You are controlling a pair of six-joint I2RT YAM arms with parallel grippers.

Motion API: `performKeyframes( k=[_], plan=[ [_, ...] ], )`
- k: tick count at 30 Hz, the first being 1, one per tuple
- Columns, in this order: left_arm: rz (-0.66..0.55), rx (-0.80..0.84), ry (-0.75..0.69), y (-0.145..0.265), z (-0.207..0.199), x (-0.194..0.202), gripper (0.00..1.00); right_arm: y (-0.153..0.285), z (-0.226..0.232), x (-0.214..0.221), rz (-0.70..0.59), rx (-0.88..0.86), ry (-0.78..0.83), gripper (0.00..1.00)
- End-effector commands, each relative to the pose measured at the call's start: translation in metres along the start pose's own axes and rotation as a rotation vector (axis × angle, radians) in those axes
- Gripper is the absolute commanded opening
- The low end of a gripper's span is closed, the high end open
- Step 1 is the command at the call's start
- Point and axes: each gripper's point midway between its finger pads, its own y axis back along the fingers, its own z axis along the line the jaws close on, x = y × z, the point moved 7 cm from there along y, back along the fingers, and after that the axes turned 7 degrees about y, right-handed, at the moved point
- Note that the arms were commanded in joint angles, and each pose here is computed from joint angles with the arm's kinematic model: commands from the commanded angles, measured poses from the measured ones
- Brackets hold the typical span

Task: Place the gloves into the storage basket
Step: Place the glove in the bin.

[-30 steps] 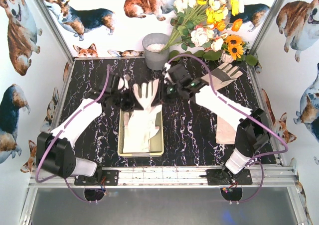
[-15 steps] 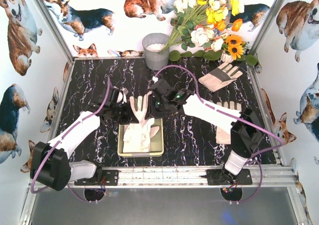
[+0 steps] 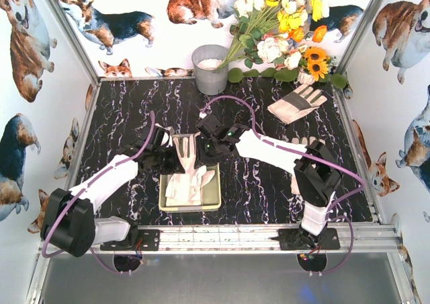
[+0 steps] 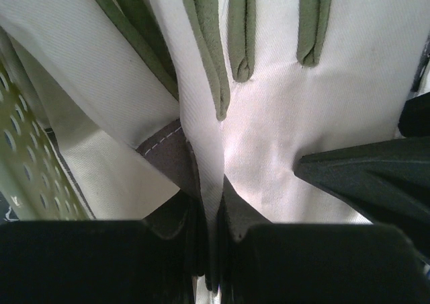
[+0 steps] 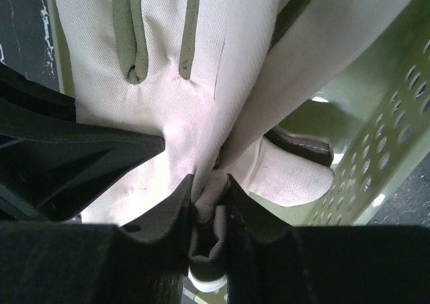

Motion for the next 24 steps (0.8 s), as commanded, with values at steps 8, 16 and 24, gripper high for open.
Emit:
performKeyframes(
  k=[8, 16, 24],
  plan=[
    [0.041, -0.134, -0.025, -0.004, 0.02, 0.007, 0.0, -0.012, -0.008, -0.004, -0.027, 0.026, 0.004, 0.0],
    [0.014, -0.113, -0.046, 0.007, 0.006, -0.005, 0.27, -0.022, -0.014, -0.001, 0.028, 0.055, 0.047, 0.0],
    [-0.057, -0.119, -0.073, 0.037, -0.014, -0.022, 0.49, -0.026, -0.014, -0.002, 0.044, 0.045, 0.096, 0.0]
  ],
)
